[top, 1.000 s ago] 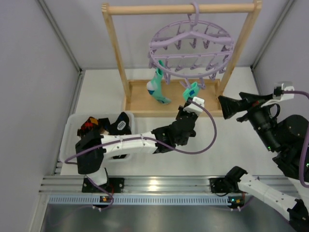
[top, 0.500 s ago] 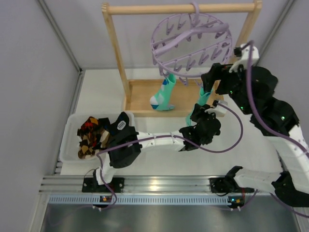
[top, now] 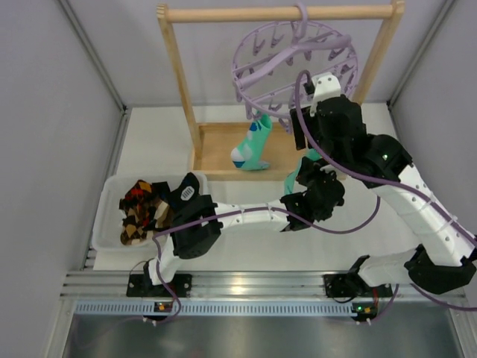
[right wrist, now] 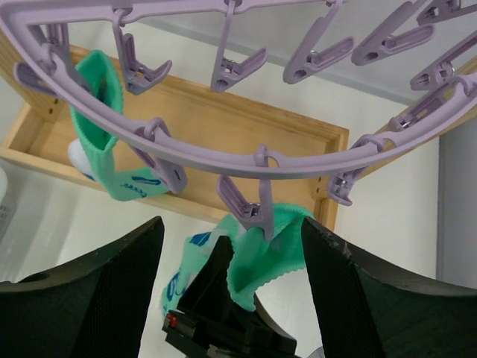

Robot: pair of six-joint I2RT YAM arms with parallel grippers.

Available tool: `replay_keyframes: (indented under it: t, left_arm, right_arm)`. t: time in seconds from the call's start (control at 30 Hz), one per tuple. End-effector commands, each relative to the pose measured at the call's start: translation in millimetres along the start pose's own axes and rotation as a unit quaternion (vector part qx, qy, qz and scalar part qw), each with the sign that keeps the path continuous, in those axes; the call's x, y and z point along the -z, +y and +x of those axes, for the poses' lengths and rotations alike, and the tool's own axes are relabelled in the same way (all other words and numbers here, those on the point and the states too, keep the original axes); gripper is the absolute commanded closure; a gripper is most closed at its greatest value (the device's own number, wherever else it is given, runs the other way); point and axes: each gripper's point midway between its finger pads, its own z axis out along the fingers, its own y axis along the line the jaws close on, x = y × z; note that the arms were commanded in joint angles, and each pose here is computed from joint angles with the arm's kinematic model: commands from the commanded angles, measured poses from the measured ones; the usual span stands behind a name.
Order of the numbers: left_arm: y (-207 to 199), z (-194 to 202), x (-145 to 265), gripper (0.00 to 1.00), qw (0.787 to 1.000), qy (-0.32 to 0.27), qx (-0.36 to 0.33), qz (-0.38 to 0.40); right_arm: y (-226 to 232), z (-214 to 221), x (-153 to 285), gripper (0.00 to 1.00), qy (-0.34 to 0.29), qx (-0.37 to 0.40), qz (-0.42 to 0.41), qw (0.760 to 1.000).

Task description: Remove the socks clipped to the hanger

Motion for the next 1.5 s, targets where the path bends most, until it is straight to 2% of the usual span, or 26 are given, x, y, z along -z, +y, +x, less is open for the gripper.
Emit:
replay_keyframes:
  t: [0.0,0.1,0.3,0.53,0.97,1.0,1.17,1.3,1.47]
  left_arm:
    - [4,-17,1,1.0,1.0,-0.009,0.016,-0.004]
    - [4,-17,1,1.0,1.0,-0.009,0.016,-0.003]
    - [3,-16,1,1.0,1.0,-0.01,0.016,-0.002]
    - [4,-17,1,1.0,1.0,-0.011,0.021,0.0]
    - [6,-18,2,1.0,0.999,-0.012,0.03,0.003]
    - [7,-18,1,1.0,0.999,-0.012,0.034,0.002]
    - [8,-21,2,1.0,0.999,-0.014,0.037,0.004]
    - [10,-20,1,1.0,0.999,-0.014,0.038,0.005]
    - [11,-6,-4,1.0,0.999,-0.005,0.04,0.003]
  right_arm:
    - [-8,-9,-5,0.3,-0.002,0.037,0.041,0.998]
    - [-12,-8,-11,0.31,0.003,0.057,0.075,0.996]
    - [-7,-7,-18,0.32,-0.003,0.078,0.077,0.994]
    - [-8,-3,-31,0.41,0.001,0.096,0.105,0.99]
    - [-6,-1,-41,0.49,-0.006,0.099,0.114,0.989]
    - [-5,-1,-42,0.54,-0.006,0.099,0.115,0.988]
    - [-4,-1,-46,0.59,-0.007,0.097,0.118,0.988]
    - [-3,-3,-44,0.77,-0.012,0.087,0.114,0.99]
    - [-4,-8,-36,0.88,-0.025,0.066,0.104,0.992]
